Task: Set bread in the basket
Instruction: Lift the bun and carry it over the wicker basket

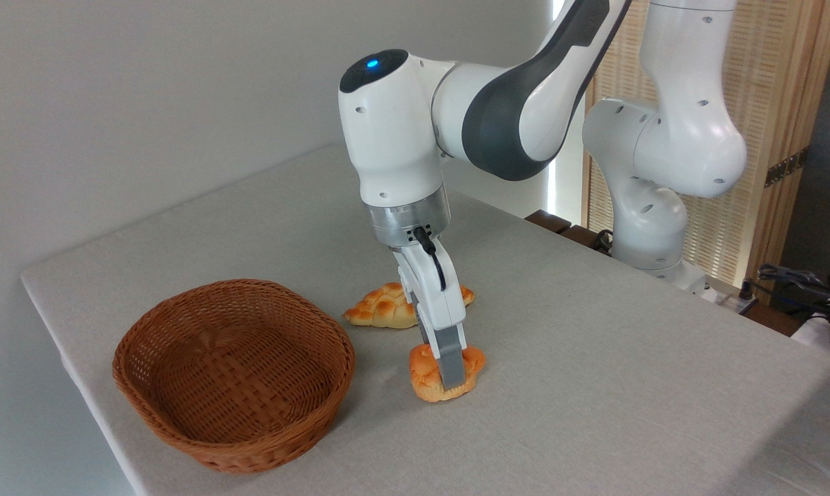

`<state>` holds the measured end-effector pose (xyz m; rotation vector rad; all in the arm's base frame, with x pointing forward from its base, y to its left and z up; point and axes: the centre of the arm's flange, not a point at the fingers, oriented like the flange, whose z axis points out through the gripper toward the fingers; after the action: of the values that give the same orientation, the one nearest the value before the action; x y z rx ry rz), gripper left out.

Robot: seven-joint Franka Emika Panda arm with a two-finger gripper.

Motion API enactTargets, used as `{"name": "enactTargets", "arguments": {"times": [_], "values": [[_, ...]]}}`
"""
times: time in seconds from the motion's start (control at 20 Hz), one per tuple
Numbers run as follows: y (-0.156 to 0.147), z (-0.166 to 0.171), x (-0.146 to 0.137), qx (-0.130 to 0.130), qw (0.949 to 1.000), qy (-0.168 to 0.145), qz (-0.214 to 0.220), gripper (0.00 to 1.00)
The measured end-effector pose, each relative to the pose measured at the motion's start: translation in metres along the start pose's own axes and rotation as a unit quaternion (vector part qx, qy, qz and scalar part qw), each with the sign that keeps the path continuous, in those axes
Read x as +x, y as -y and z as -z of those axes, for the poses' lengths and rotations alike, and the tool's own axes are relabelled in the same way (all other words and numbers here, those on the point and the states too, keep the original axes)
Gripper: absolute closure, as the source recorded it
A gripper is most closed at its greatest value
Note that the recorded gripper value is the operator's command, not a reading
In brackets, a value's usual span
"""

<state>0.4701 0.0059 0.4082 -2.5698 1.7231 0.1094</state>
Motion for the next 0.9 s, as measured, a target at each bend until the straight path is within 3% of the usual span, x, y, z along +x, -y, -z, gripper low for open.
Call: {"name": "enactTargets", "arguments": {"times": [0.2,0.35,0.5,0.6,0.75,0.85,0.9], "values": [[0.008,0.026,0.0,0.007,1.0,-0.002,0.003,0.6],[0.02,0.072,-0.003,0.013,0.9999,-0.002,0.01,0.59],[0.039,0.135,-0.001,0.055,0.9982,-0.018,0.016,0.57],[0.058,0.16,0.007,0.078,0.9964,-0.026,0.022,0.55],[0.089,0.156,0.03,0.08,0.9953,-0.025,0.049,0.54],[0.101,0.134,0.054,0.065,0.9968,-0.017,0.043,0.44],[0.104,0.119,0.068,0.055,0.9977,-0.012,0.038,0.44]]}}
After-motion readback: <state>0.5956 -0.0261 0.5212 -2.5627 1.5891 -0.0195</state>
